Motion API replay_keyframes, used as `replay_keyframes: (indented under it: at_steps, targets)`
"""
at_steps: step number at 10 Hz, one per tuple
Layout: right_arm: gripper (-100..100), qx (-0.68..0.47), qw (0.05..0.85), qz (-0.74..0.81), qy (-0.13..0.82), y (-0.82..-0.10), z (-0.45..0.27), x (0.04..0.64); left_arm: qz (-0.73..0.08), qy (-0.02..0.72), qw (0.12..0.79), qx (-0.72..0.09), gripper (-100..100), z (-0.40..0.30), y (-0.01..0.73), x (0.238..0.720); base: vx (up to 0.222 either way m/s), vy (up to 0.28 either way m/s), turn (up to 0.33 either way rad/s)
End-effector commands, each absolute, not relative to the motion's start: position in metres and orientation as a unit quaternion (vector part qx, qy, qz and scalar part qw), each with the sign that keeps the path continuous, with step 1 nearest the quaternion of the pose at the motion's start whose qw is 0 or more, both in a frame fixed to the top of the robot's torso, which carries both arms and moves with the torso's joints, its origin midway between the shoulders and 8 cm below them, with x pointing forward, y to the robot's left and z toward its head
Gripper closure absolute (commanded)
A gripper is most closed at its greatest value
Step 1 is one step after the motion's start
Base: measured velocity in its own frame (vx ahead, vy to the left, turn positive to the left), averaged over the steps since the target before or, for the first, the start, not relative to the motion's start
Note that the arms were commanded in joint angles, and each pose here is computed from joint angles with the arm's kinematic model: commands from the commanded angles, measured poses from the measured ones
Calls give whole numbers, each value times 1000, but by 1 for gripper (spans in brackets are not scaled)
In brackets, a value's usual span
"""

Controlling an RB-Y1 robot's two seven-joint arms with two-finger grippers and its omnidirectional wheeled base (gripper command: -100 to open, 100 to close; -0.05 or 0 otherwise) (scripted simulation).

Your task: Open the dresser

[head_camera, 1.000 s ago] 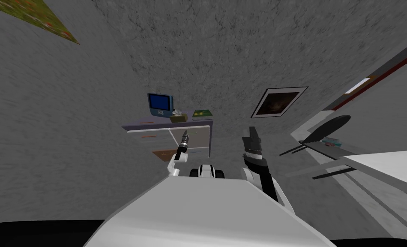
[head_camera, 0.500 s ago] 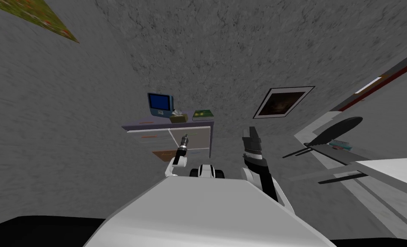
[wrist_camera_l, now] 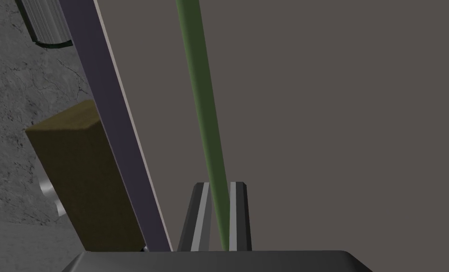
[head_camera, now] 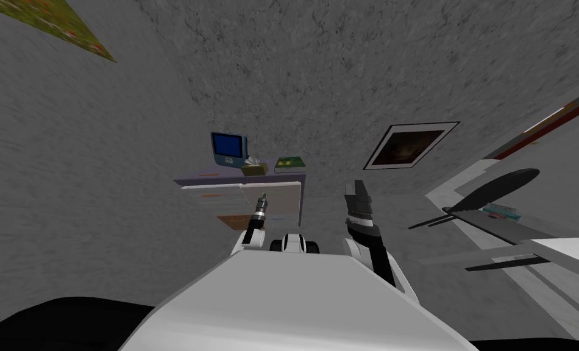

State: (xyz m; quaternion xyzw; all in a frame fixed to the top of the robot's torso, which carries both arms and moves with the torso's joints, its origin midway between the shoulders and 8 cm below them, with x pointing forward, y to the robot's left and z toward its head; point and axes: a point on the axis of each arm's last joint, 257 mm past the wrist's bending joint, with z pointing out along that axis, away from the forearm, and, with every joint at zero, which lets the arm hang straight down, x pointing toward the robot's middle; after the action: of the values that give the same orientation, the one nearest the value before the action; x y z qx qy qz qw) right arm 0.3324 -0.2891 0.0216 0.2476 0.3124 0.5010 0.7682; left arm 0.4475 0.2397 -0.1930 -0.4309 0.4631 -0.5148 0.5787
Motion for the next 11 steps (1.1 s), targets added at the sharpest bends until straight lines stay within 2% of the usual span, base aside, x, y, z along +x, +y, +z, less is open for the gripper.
replay_keyframes:
  at_steps: [1, 10, 11]
  targets:
    - [0, 248, 768, 501, 312, -289, 22, 332, -516, 463, 578, -430, 100, -187, 239, 444, -93, -16, 2]
    - [0, 248, 768, 501, 312, -289, 22, 332, -514, 470, 572, -434, 100, -185, 236, 430, -158, -7, 5]
    - [0, 248, 768, 501, 312, -289, 22, 332, -509, 471, 572, -438, -100, -179, 238, 439, -57, 11, -61]
